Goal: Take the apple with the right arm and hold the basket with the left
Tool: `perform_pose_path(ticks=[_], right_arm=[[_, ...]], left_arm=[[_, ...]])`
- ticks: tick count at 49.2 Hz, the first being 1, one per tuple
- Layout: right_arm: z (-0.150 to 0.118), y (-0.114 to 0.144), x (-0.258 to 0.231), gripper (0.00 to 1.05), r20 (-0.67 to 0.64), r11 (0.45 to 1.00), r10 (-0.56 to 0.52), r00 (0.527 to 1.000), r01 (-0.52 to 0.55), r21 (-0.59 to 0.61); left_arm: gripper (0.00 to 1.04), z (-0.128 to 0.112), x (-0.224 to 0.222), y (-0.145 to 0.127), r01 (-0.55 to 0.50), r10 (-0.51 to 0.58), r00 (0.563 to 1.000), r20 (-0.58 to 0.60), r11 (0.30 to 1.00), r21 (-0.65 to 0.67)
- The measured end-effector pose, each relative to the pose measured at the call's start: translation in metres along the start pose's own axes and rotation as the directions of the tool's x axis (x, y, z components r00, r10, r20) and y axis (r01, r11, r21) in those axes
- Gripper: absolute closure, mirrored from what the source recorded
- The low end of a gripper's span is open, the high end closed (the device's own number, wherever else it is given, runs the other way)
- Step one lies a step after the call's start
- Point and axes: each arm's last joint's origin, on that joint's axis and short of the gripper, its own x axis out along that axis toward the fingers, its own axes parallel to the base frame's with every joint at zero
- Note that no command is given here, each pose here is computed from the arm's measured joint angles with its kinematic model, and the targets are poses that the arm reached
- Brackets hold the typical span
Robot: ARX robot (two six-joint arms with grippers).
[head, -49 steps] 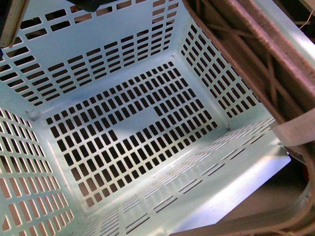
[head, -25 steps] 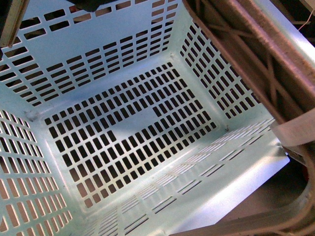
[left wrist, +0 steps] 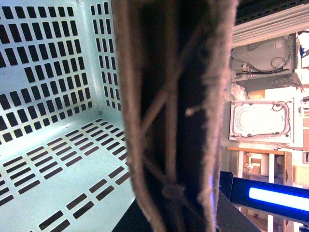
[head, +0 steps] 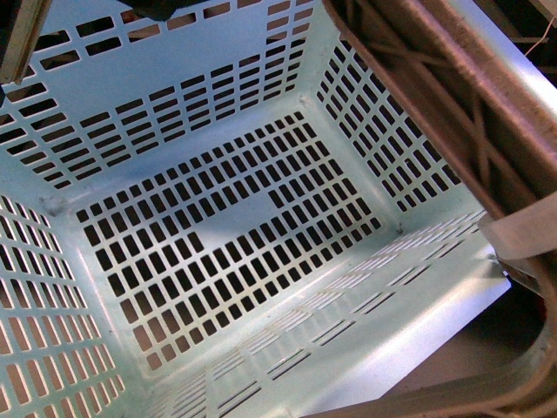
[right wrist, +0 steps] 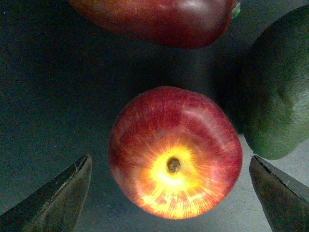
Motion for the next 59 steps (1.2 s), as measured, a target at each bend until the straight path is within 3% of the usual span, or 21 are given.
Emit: perform_pose_path(ticks=[19, 26, 32, 49, 59], right_arm=[[-0.005, 0.000, 0.022, 0.09, -0.036, 0.999, -0.032, 0.999, 0.032, 0.001], [-0.006, -0.001, 0.023, 0.23, -0.030, 0.999, -0.034, 0.999, 0.034, 0.001], [-0.009, -0.005, 0.018, 0.25, -0.031, 0.999, -0.032, 0.999, 0.032, -0.013], [0.015, -0.017, -0.066, 0.25, 0.089, 0.992, 0.089, 0.992, -0.081, -0.093], [0.035, -0.004, -0.153, 0.25, 0.234, 0.962, 0.244, 0.941, -0.204, -0.182]], left_arm=[[0.98, 0.000, 0.000, 0.000, 0.000, 0.000, 1.000, 0.000, 1.000, 0.000], [0.98, 0.000, 0.000, 0.000, 0.000, 0.000, 1.000, 0.000, 1.000, 0.000], [0.98, 0.000, 0.000, 0.000, 0.000, 0.000, 1.000, 0.000, 1.000, 0.000], [0.98, 0.000, 0.000, 0.000, 0.000, 0.000, 1.000, 0.000, 1.000, 0.000], [0.98, 0.000, 0.000, 0.000, 0.000, 0.000, 1.000, 0.000, 1.000, 0.000]])
